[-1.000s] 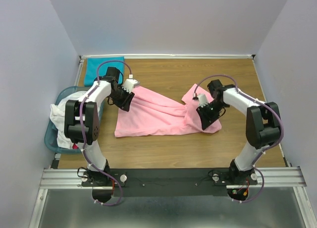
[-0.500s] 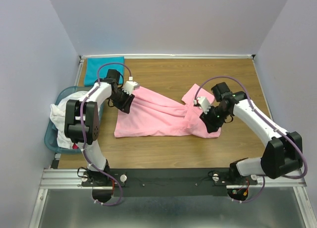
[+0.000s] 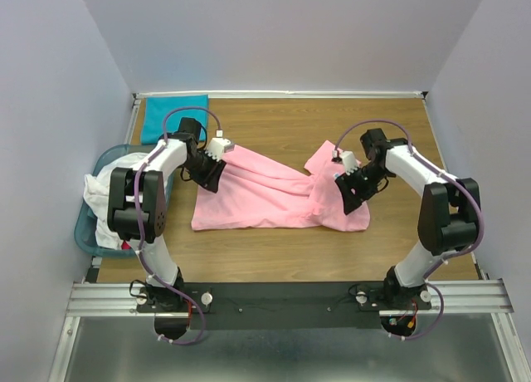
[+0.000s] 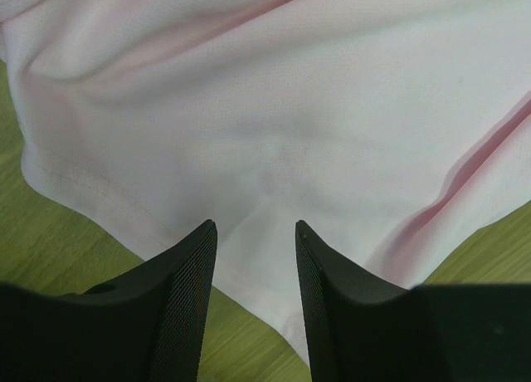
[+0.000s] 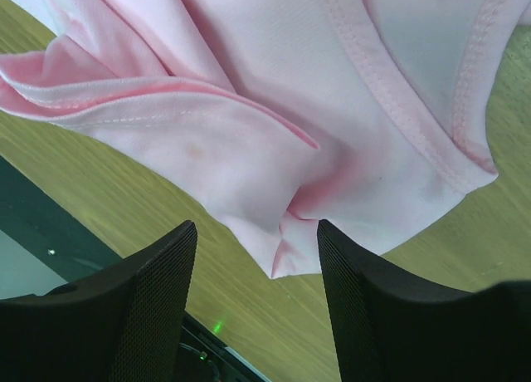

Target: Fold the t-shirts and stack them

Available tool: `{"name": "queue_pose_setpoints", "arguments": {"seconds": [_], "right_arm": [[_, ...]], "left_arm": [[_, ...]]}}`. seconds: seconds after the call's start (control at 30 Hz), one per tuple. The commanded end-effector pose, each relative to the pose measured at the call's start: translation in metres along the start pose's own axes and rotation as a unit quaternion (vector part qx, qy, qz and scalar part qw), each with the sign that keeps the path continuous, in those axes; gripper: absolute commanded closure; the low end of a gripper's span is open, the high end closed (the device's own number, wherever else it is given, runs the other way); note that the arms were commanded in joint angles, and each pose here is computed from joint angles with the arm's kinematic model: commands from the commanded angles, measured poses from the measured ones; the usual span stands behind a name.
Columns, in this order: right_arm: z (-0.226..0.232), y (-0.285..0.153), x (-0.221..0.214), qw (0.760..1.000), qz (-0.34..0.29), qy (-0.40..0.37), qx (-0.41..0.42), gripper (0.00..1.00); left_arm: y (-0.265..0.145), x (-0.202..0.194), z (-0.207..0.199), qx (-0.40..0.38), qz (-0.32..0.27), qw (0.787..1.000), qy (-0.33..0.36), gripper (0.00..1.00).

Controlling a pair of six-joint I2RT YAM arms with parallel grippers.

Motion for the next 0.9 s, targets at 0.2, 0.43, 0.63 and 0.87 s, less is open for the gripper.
{"name": "queue_pose_setpoints", "arguments": {"seconds": [0.2,0.43,0.63,0.87], "right_arm": [[0.001,0.006,0.018,0.997,-0.051,0.01,0.052,0.51],[-0.003,0.021,0.011,0.998,-0.035,0.02,0.058,0.52],[-0.008,0.017,0.017,0.998,-0.043,0.021,0.038,0.51],[-0.017,-0.007,0.028,0.997,-0.068,0.021,-0.002,0.51]], "left_arm": [[-0.01,-0.005,-0.003,-0.026,-0.009,1.0,0.0,0.47],[-0.018,-0.005,-0.003,-0.025,-0.014,1.0,0.0,0.45],[-0.02,-0.006,-0.004,-0.022,-0.015,1.0,0.001,0.45],[-0.02,-0.005,-0.003,-0.022,-0.016,1.0,0.0,0.45]]}}
Point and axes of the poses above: each gripper's point midway between its finger pads, its own y axis out along the fingers, its own z axis along the line the jaws close on, x = y × z, the point moved 7 cm from there along -y, back along the fingers, and after that the axes turned 11 degrees about -y, right-handed, at the moved point
